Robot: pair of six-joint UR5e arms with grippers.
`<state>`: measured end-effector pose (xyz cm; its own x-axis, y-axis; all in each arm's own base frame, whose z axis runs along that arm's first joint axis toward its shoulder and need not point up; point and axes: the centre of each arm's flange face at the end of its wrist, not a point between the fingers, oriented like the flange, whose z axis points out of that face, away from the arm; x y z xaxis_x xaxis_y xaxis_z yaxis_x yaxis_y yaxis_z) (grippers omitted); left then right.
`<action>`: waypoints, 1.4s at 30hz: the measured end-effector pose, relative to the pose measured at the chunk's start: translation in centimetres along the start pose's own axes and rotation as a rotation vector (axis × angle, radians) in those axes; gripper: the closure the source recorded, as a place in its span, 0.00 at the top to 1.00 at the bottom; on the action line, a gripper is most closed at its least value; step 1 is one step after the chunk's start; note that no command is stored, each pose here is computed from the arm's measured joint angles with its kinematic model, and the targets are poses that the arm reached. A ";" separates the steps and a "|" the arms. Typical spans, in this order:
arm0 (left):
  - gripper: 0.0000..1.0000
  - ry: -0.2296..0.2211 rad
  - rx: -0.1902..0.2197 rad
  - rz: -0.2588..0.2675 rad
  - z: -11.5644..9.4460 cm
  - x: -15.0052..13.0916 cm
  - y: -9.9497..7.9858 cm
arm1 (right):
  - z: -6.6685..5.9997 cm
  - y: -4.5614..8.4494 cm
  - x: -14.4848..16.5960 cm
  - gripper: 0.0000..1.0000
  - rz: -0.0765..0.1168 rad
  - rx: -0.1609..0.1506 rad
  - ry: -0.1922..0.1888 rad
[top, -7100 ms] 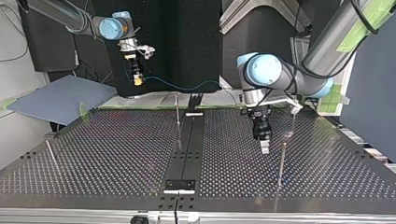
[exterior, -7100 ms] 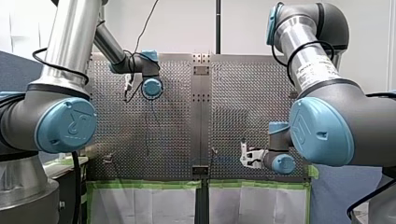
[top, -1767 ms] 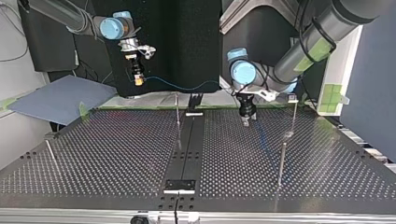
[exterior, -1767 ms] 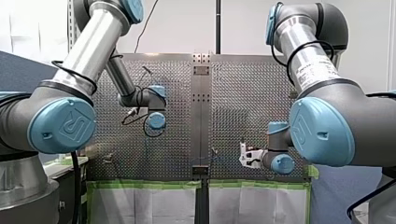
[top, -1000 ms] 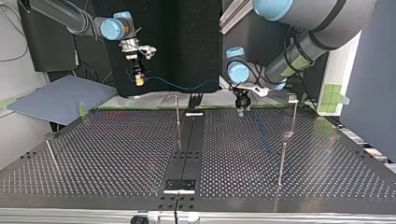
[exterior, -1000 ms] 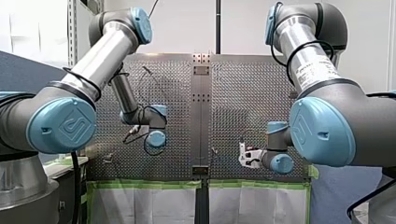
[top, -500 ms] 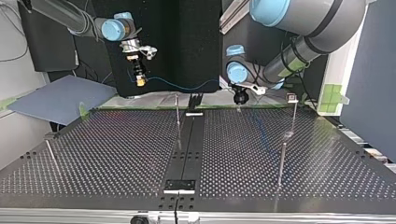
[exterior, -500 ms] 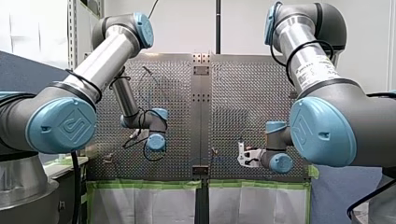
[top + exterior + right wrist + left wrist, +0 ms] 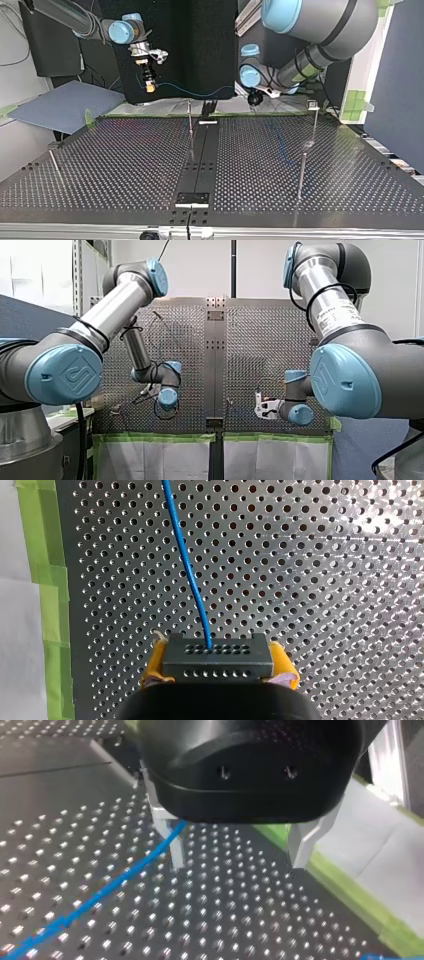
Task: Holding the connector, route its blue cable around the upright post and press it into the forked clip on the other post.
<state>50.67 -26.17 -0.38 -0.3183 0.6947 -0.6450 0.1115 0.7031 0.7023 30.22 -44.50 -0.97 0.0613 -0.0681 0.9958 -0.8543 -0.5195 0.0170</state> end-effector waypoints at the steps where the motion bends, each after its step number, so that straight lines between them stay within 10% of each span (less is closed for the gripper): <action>1: 1.00 0.003 0.005 0.003 0.0 0.2 -0.3 | 0.0 0.0 0.0 0.00 0.000 0.000 0.000; 42: 1.00 -0.180 0.376 -0.240 -5.1 -2.3 -9.4 | 0.0 0.3 0.0 0.00 -0.009 -0.010 -0.006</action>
<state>45.55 -35.14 -3.95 -0.2127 0.4983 -0.8405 0.3983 0.8297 0.3911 29.97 -44.66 -1.01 0.0718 -0.0687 0.9951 -0.8591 -0.5111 0.0267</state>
